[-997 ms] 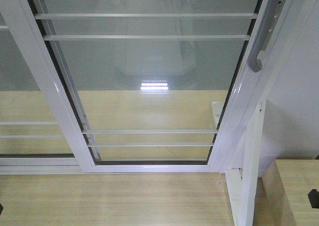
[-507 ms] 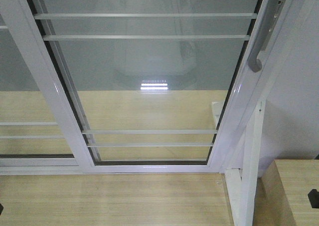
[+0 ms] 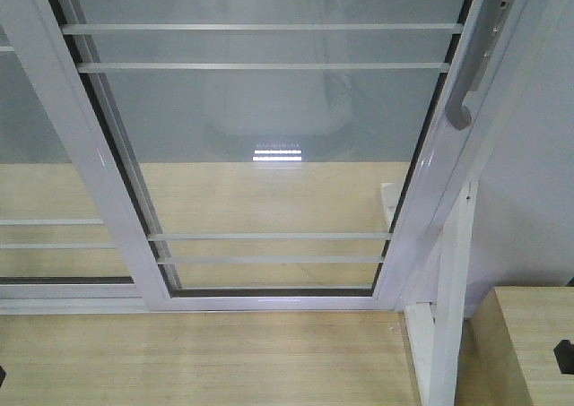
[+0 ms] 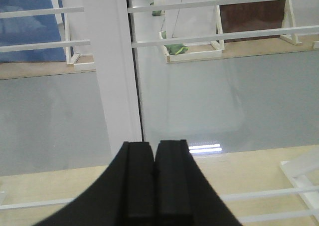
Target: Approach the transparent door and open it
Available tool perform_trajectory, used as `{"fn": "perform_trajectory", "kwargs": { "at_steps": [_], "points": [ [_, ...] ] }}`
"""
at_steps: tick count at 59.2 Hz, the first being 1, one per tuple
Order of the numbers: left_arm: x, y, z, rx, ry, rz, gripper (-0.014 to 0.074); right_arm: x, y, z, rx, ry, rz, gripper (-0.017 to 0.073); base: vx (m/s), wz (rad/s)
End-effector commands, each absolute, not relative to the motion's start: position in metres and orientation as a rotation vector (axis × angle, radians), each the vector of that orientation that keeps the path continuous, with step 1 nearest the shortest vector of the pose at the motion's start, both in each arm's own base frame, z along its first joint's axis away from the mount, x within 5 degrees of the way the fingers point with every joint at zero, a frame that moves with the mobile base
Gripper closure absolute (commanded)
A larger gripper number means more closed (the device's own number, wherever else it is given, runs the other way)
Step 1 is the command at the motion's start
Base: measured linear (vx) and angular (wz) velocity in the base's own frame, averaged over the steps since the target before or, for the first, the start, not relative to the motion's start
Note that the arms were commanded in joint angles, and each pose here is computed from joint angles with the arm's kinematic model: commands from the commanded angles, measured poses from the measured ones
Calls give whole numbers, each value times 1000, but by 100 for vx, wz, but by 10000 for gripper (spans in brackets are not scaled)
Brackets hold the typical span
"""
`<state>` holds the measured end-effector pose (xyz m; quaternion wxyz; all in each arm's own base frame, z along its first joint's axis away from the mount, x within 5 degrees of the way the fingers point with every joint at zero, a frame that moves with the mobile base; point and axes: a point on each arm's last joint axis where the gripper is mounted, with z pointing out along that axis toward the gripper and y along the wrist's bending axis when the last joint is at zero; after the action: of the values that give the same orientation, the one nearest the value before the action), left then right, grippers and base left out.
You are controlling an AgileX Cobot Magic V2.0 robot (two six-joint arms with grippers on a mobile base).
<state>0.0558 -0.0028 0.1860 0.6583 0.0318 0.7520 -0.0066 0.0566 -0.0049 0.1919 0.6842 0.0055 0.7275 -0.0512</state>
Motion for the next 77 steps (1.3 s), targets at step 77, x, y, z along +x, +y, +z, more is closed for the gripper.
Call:
{"fn": "perform_trajectory", "kwargs": {
  "at_steps": [77],
  "points": [
    [97, -6, 347, 26, 1346, -75, 599, 93, -7, 364, -1, 1367, -129, 561, 0, 0]
  ]
}}
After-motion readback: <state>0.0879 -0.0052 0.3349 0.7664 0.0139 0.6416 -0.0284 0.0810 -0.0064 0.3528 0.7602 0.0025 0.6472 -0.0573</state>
